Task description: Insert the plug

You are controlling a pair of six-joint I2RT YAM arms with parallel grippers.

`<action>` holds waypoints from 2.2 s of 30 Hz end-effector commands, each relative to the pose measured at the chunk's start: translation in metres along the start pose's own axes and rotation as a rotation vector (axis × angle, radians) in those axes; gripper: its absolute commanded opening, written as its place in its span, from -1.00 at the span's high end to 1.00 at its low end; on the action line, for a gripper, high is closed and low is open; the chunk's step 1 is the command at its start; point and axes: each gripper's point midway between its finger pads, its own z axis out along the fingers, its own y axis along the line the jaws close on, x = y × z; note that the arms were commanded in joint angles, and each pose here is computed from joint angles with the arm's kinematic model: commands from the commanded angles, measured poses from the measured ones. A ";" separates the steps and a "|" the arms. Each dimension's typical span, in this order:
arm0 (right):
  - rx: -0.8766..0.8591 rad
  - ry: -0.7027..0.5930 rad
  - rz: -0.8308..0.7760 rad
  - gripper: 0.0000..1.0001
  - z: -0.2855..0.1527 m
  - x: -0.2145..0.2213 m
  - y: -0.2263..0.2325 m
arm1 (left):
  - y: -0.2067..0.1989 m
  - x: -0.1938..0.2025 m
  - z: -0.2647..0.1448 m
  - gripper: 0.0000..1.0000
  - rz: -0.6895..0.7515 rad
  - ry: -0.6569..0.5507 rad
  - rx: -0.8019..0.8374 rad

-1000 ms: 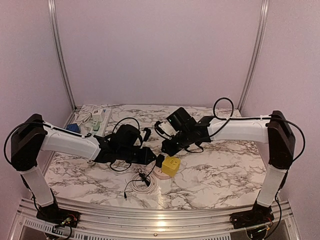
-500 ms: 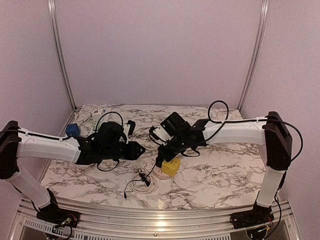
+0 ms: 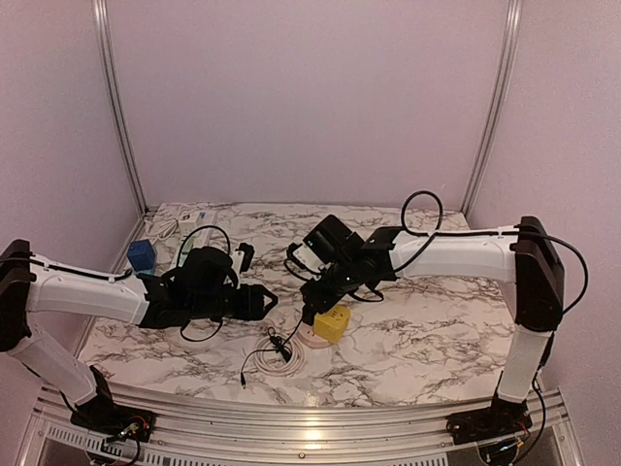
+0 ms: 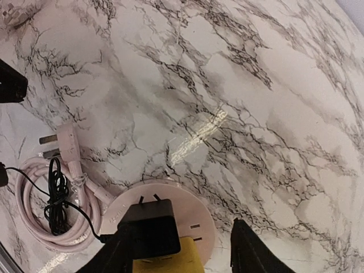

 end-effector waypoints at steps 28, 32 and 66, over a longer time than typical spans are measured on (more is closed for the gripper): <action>0.311 -0.411 0.255 -0.97 -0.166 0.004 -0.116 | -0.116 0.030 0.063 -0.81 0.419 0.102 -0.083; 0.320 -0.436 0.266 -0.97 -0.174 0.005 -0.119 | -0.110 0.033 0.068 -0.81 0.445 0.105 -0.125; 0.291 -0.449 0.276 -0.97 -0.174 0.011 -0.115 | -0.075 0.032 0.078 -0.25 0.488 0.136 -0.258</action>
